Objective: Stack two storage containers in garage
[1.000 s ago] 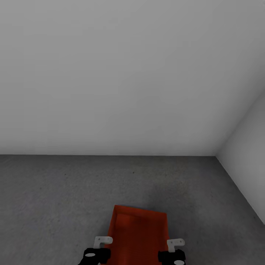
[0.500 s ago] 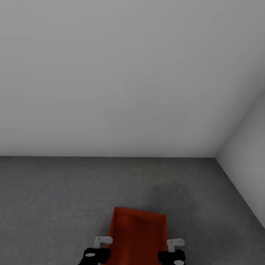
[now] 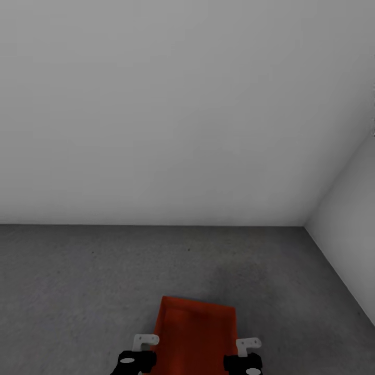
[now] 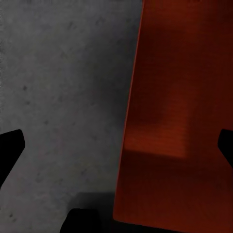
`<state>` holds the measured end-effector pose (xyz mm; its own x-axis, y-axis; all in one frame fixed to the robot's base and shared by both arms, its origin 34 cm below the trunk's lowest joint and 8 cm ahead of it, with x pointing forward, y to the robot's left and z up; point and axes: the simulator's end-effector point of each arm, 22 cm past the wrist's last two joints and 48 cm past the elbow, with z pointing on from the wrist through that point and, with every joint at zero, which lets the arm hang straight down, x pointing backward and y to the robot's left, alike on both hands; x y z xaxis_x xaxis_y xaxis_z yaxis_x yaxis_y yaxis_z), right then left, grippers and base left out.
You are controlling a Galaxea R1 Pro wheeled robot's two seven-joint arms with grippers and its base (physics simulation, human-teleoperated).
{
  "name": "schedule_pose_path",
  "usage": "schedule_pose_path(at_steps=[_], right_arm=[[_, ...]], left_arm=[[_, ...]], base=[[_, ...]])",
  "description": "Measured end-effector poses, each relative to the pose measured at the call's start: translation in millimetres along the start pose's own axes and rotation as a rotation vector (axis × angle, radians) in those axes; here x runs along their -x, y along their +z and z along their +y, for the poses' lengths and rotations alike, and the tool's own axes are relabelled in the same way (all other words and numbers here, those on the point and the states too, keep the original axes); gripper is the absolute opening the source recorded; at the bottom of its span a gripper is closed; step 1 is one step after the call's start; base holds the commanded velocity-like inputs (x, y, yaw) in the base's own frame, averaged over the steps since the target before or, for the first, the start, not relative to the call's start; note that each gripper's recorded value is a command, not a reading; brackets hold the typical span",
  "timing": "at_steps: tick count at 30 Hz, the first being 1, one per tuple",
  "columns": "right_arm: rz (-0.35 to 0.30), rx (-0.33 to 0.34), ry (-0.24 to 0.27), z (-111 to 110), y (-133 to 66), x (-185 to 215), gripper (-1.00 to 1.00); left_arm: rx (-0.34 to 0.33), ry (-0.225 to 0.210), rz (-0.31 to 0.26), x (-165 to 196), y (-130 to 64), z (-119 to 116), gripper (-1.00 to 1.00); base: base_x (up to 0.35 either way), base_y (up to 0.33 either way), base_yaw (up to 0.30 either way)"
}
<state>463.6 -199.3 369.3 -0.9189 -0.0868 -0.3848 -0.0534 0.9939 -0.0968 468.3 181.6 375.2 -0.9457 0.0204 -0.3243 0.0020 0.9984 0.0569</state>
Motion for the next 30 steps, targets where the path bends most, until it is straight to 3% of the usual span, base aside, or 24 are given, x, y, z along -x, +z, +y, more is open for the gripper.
schedule_pose_path(at_steps=[15,30], right_arm=[[-0.023,-0.002,0.002,-0.9,-3.9,10.8,1.0],[-0.046,-0.004,0.003,-2.4,-7.8,21.4,1.0]], left_arm=[[-0.001,0.001,-0.023,10.1,-4.8,0.0,1.0],[0.001,-0.001,-0.045,20.4,-9.8,0.3,1.0]], base=[[-0.015,0.0,0.0],[-0.317,0.0,0.0]])
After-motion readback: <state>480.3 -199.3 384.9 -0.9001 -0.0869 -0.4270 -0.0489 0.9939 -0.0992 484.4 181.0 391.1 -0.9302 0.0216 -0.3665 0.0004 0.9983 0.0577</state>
